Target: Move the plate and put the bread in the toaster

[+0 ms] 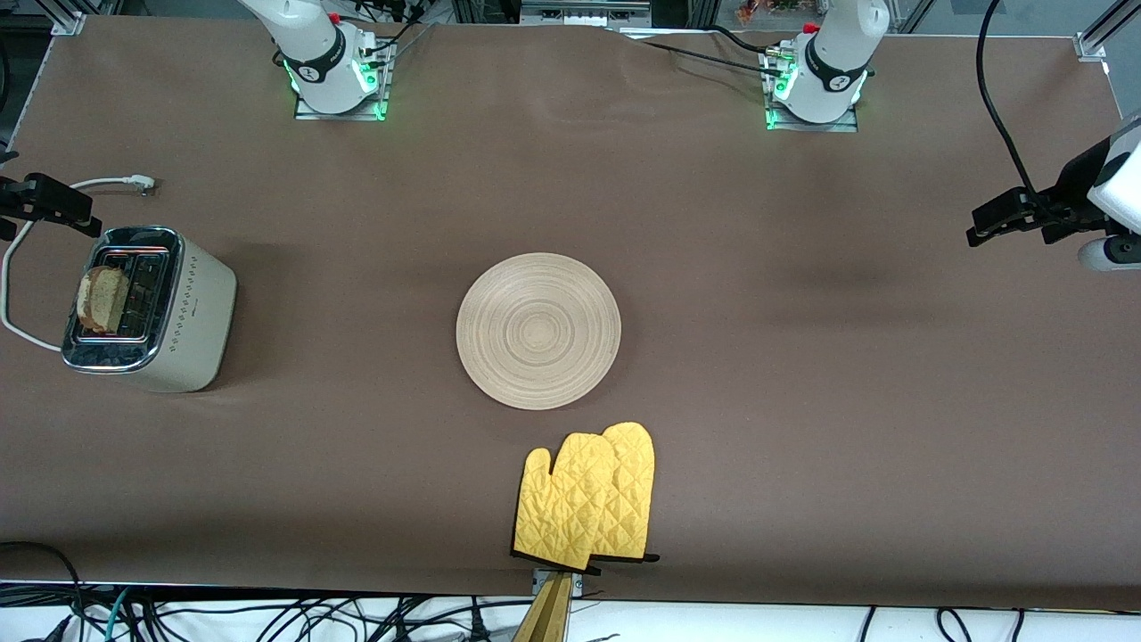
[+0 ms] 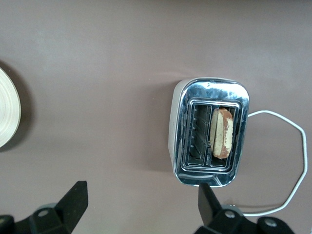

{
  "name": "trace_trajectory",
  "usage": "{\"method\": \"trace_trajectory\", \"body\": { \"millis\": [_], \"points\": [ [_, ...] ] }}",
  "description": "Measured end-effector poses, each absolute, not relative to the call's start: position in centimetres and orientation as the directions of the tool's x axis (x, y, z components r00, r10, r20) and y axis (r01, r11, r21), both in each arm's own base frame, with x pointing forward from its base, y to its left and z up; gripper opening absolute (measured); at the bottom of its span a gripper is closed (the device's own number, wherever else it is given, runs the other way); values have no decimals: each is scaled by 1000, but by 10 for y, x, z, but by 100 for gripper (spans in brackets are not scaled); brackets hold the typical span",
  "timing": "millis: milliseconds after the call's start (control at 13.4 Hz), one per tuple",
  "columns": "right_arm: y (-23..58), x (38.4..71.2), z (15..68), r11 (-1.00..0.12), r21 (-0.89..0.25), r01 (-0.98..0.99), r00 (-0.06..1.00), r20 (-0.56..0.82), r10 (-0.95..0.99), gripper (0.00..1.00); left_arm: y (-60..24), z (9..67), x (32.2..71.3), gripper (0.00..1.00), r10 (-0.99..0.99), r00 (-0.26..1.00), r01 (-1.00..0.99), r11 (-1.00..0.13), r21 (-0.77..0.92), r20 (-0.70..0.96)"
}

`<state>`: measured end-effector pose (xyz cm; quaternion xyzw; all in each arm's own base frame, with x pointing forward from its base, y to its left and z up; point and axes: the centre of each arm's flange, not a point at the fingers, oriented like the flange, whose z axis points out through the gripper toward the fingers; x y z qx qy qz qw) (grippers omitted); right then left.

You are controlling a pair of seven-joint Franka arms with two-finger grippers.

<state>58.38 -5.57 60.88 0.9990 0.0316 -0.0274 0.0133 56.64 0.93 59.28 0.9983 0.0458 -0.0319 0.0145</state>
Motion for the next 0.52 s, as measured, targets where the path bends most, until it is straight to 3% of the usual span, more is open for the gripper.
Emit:
{"method": "trace_trajectory", "body": {
  "millis": [523],
  "points": [
    [-55,586,601,-998,24,56,996,-64,55,100,9,593,566,100,91,994,92,-995,26,-65]
  ]
}}
